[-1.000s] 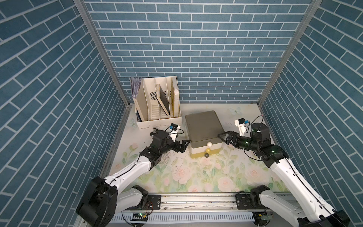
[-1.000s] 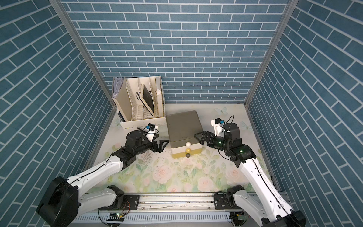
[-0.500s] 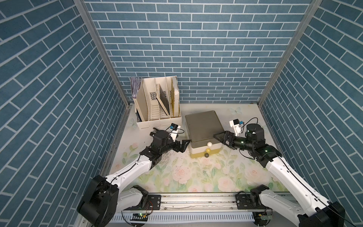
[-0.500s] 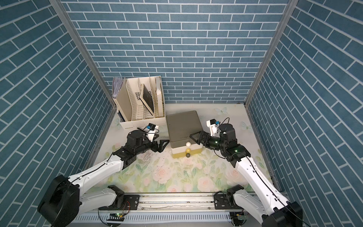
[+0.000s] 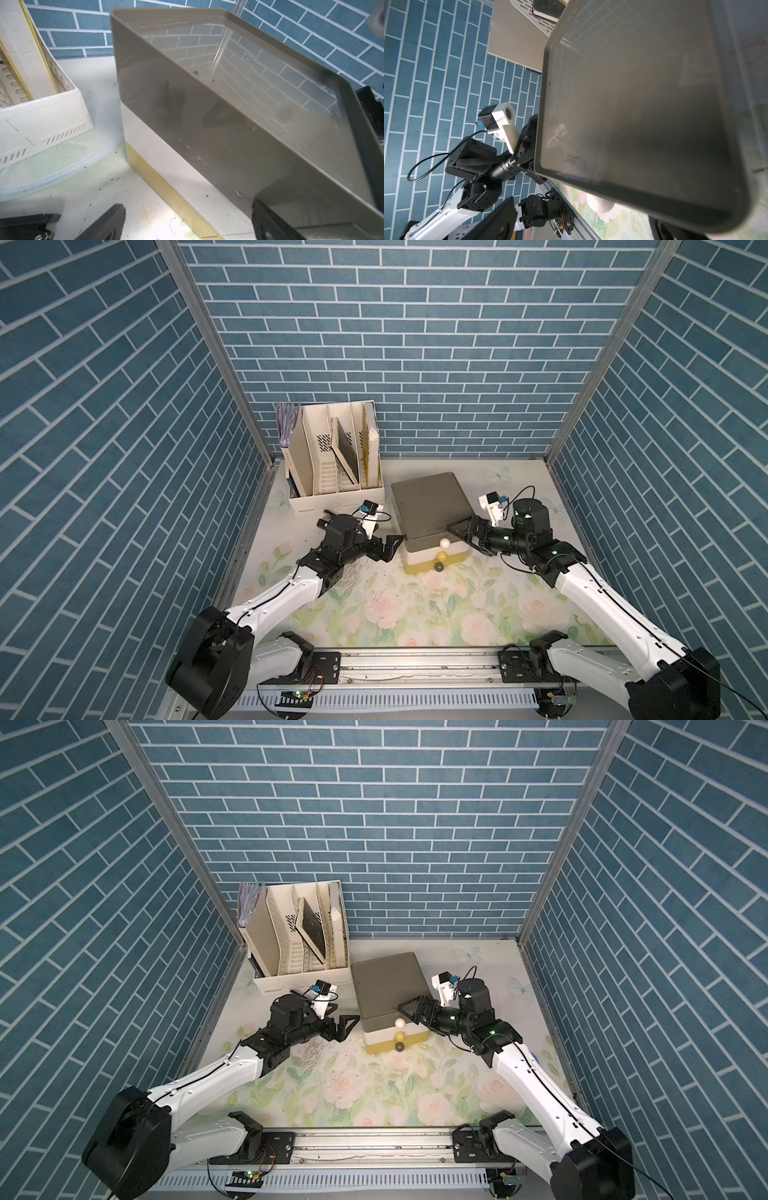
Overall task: Take the keys out of the drawer
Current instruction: Adjust the storage box at the center of the board.
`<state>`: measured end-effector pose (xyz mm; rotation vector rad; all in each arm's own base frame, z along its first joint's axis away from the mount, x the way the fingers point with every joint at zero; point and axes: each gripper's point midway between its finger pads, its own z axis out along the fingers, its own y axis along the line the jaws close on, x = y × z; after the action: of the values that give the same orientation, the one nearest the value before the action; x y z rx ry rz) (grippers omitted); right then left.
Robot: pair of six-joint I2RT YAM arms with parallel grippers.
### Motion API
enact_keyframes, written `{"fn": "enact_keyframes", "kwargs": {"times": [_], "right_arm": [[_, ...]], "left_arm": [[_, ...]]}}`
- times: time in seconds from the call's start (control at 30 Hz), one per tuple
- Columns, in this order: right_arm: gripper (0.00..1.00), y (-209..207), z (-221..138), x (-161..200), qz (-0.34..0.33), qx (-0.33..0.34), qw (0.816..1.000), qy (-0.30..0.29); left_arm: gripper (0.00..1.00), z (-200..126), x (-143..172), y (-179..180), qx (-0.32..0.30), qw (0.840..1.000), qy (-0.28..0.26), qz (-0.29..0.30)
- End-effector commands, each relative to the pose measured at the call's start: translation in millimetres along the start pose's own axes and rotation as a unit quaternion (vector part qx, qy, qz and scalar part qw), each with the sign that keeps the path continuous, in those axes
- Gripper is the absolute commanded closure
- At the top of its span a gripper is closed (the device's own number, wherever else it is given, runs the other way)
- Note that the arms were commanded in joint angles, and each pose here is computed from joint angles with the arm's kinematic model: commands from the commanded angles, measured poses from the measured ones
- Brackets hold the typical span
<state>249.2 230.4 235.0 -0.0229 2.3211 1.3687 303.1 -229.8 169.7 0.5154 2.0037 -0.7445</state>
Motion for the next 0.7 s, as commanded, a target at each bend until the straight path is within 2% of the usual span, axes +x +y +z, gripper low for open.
{"fn": "enact_keyframes", "kwargs": {"times": [0.0,0.33,0.67], "right_arm": [[0.0,15.0,-0.6,-33.4,-0.067,-0.003,0.996,-0.056],[0.0,3.0,10.2,-45.4,-0.086,0.029,0.995,-0.05],[0.0,-12.7,3.2,-52.5,-0.078,0.039,0.995,-0.057]], "left_arm": [[0.0,2.2,-11.4,-9.7,0.019,1.0,-0.012,0.011],[0.0,7.4,-4.1,-6.8,0.018,1.0,-0.002,0.011],[0.0,15.9,-3.5,-4.8,0.018,1.0,0.011,0.014]]}}
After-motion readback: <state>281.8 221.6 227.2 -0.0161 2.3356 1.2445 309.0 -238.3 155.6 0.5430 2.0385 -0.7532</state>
